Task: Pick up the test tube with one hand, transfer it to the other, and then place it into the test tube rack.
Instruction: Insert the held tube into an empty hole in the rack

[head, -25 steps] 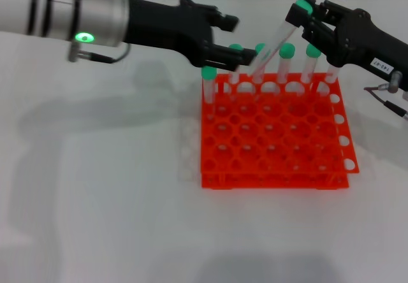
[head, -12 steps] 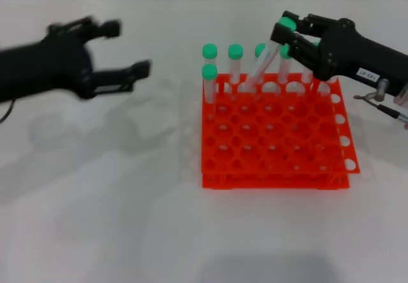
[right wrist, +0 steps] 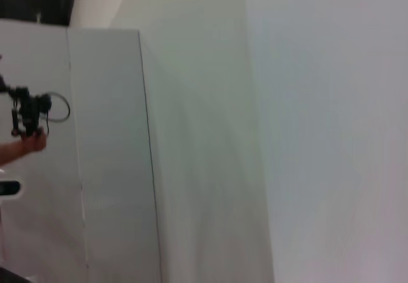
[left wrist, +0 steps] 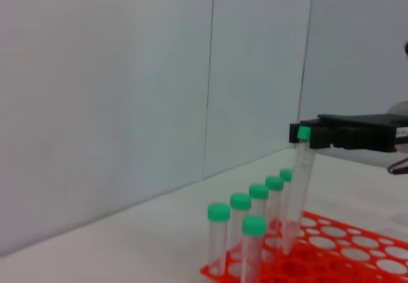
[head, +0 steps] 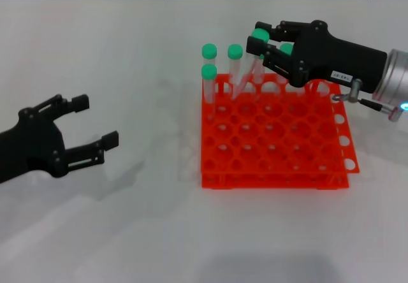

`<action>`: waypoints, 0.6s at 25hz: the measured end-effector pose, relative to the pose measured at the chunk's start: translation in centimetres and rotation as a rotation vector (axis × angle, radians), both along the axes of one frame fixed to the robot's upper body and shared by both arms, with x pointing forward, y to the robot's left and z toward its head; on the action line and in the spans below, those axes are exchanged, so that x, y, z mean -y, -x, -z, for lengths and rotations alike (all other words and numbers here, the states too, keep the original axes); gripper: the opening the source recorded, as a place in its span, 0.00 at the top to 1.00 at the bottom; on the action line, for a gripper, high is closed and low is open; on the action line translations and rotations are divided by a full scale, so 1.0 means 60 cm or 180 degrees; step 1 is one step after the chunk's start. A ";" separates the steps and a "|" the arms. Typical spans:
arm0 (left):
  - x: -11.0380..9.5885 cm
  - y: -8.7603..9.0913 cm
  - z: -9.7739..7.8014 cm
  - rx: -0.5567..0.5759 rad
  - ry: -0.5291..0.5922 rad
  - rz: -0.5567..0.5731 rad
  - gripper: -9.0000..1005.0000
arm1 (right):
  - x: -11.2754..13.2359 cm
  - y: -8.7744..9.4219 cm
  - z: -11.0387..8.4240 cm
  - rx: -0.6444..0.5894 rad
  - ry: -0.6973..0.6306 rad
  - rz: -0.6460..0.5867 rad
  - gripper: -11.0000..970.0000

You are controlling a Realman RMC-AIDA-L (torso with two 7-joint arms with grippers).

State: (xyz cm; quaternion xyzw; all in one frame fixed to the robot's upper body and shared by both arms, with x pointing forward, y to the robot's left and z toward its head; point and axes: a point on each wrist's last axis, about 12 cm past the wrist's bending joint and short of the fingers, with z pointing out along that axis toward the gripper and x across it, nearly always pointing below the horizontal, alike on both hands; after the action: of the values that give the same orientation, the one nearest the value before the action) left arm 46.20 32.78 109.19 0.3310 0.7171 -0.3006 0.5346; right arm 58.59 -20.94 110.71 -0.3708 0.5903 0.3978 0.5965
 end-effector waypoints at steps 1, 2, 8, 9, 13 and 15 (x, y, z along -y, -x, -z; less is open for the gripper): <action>-0.003 0.004 0.007 -0.0023 0.0016 -0.0021 0.11 | -0.003 -0.002 0.001 0.0010 0.0026 0.0008 0.72; -0.004 0.006 0.010 -0.0040 0.0026 -0.0030 0.11 | -0.005 -0.004 0.001 0.0008 0.0041 0.0014 0.72; -0.011 0.010 0.022 -0.0118 0.0037 -0.0084 0.11 | -0.010 -0.014 0.005 -0.0041 0.0149 0.0094 0.72; -0.011 0.010 0.023 -0.0123 0.0039 -0.0082 0.11 | -0.011 -0.014 0.006 -0.0049 0.0165 0.0089 0.72; -0.009 0.007 0.024 -0.0123 0.0043 -0.0071 0.11 | -0.012 -0.014 0.009 -0.0072 0.0205 0.0080 0.72; -0.009 0.005 0.023 -0.0113 0.0041 -0.0064 0.11 | -0.011 -0.014 0.010 -0.0083 0.0226 0.0092 0.72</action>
State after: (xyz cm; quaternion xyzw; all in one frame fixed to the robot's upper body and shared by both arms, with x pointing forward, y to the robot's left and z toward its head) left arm 45.88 33.30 107.82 0.3149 0.7278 -0.3057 0.5269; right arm 59.46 -20.26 110.09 -0.3780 0.6170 0.3728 0.5809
